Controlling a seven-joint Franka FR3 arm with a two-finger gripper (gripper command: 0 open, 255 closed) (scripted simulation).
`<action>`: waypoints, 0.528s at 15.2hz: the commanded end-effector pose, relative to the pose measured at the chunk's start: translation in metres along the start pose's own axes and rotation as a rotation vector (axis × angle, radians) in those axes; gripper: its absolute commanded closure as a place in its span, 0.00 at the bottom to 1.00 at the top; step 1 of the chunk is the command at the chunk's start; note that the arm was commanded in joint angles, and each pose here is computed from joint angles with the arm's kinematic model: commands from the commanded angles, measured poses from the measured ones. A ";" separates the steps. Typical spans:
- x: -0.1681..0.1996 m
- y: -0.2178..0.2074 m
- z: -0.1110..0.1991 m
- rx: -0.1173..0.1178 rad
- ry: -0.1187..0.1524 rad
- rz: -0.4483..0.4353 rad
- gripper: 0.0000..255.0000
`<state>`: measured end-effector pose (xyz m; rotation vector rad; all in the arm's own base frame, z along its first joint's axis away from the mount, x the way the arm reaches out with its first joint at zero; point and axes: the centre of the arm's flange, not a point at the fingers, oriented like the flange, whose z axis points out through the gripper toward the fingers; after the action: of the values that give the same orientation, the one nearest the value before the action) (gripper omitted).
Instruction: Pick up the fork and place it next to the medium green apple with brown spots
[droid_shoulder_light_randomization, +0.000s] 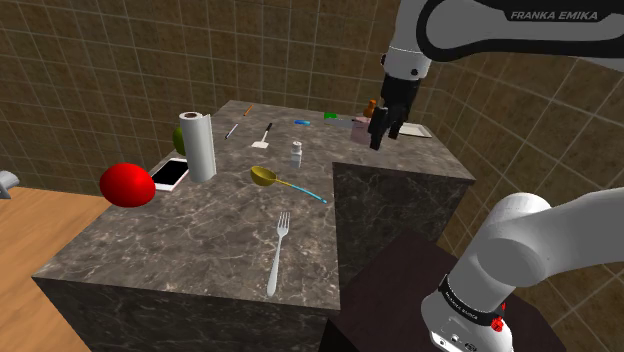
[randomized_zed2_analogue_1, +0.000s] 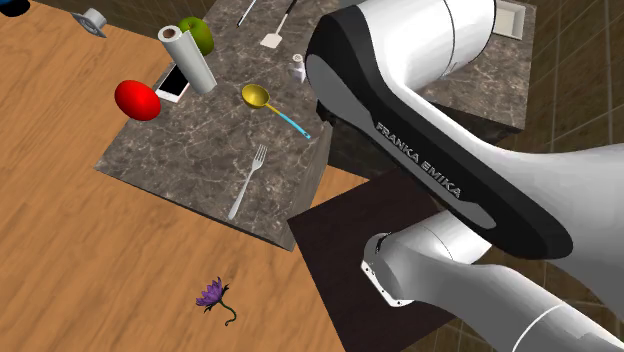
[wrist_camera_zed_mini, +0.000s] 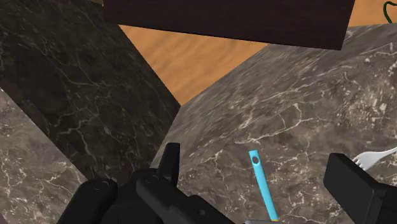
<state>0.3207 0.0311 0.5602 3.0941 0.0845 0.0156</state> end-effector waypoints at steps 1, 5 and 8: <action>0.000 0.000 0.000 0.000 0.000 0.000 0.00; -0.001 -0.043 0.030 0.005 0.007 0.143 0.00; 0.002 -0.075 0.052 0.008 0.011 0.250 0.00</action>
<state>0.3192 0.0938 0.5134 3.0932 -0.2372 0.0364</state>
